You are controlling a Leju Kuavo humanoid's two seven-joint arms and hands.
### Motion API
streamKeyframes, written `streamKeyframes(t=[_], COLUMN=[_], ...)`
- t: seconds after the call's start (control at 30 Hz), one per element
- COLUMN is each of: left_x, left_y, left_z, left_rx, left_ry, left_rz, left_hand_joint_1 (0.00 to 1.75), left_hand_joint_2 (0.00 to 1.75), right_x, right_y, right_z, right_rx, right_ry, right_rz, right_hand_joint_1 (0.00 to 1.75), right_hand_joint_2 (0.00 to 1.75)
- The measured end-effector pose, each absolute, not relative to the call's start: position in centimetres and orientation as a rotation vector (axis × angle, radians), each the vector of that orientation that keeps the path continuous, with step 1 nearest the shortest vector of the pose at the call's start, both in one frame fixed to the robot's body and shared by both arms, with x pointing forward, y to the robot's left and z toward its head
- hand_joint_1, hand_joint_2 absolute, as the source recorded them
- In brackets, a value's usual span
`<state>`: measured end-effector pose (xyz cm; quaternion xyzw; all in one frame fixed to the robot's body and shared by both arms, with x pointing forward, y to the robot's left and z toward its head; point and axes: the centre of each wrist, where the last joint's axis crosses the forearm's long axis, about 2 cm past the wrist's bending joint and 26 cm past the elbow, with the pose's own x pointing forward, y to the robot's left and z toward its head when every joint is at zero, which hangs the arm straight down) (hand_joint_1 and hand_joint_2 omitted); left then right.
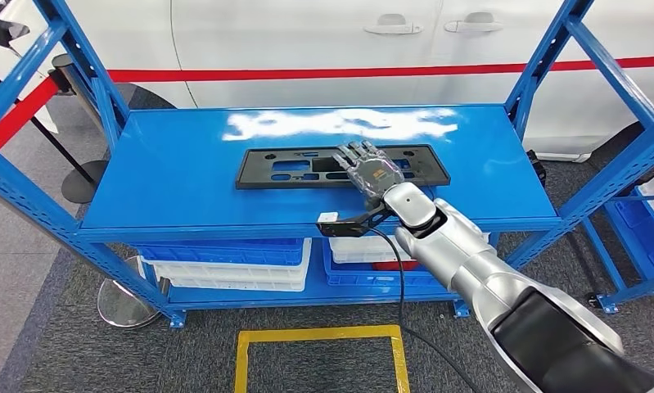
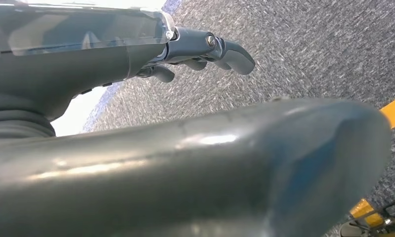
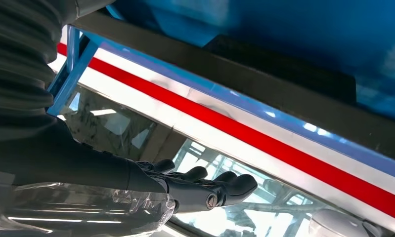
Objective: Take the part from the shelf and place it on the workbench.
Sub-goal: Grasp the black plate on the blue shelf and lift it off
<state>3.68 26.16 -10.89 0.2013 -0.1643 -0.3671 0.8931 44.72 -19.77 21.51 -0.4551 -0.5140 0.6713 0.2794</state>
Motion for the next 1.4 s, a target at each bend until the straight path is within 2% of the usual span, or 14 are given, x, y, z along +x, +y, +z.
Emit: streamKeyframes(t=[0.27,0.63,1.4], left_x=[3.7,4.1,3.9], left_y=[26.2,26.0,26.0], left_z=[-10.9,-10.9,-10.9], left_rx=[0.420,0.383,0.365], left_ry=[-0.352,-0.387,-0.389], left_rz=[-0.768,-0.777,-0.758], left_hand_joint_1=[0.00,0.00,0.00], left_hand_joint_2=[0.00,0.00,0.00], right_x=[44.5,43.7,43.5], right_y=[-19.7,-17.2,-17.8], right_z=[20.8,19.9,18.9], right_rx=[-1.260,-1.224,-1.237], right_ry=[-1.331,-1.340,-1.302], right_rz=[1.816,1.898,1.915], right_hand_joint_1=[0.00,0.00,0.00], right_hand_joint_2=[1.75,1.75,1.75])
